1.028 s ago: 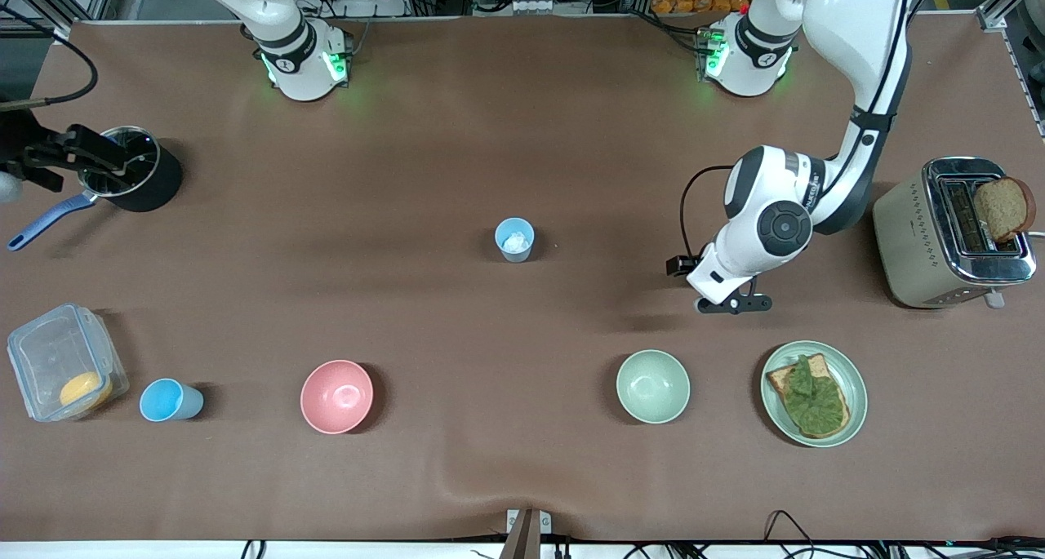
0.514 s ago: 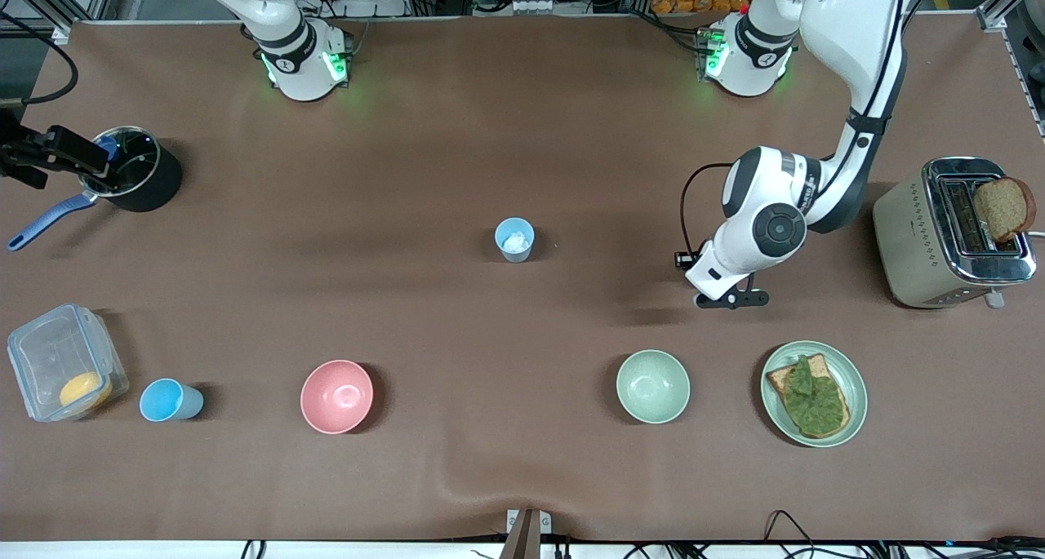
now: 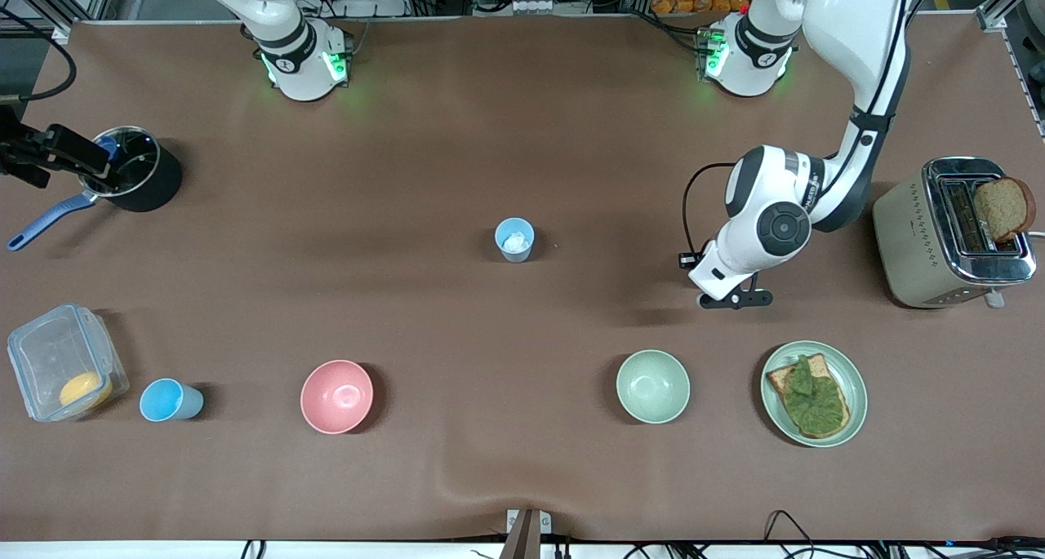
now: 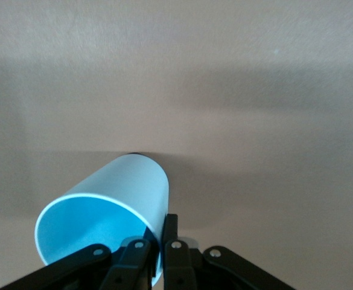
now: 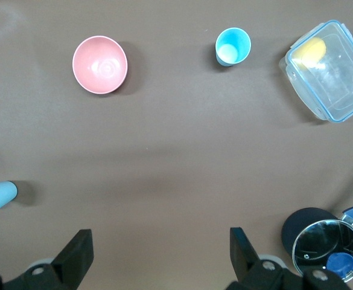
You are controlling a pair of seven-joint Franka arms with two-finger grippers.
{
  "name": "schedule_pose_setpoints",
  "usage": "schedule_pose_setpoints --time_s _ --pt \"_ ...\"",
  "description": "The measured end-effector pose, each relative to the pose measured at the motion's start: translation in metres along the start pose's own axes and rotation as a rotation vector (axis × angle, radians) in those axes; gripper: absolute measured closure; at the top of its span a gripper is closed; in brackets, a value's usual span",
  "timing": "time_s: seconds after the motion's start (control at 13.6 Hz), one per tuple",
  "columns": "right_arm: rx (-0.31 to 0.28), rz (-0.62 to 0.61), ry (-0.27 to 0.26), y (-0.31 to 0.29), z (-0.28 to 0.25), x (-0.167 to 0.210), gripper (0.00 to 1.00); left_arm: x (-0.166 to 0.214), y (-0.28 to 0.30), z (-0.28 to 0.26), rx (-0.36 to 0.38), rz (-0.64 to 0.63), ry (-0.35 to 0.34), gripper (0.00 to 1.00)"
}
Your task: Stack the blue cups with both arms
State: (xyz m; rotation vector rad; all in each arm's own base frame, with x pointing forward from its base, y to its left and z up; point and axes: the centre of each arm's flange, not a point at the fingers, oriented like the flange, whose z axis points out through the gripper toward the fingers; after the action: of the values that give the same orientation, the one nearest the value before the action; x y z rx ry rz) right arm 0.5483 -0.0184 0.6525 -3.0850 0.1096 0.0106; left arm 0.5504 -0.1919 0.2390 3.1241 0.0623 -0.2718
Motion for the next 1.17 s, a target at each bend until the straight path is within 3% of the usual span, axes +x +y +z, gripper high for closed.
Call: schedule_pose_setpoints --time_s 0.37,0.59,0.95,1.17 --pt "0.001 0.004 -0.003 0.002 -0.004 -0.003 0.00 -0.002 0.010 -0.085 -0.052 0.017 0.131 0.96" --pt "0.002 0.004 -0.008 0.002 -0.004 -0.004 0.00 -0.022 0.048 -0.126 -0.077 0.088 0.182 0.96" --pt "0.013 0.002 -0.007 0.000 -0.005 -0.005 0.00 -0.070 0.163 -0.150 -0.152 0.167 0.205 0.96" --pt "0.017 0.001 -0.007 0.000 -0.005 -0.005 0.00 -0.103 0.242 -0.139 -0.160 0.134 0.175 0.96"
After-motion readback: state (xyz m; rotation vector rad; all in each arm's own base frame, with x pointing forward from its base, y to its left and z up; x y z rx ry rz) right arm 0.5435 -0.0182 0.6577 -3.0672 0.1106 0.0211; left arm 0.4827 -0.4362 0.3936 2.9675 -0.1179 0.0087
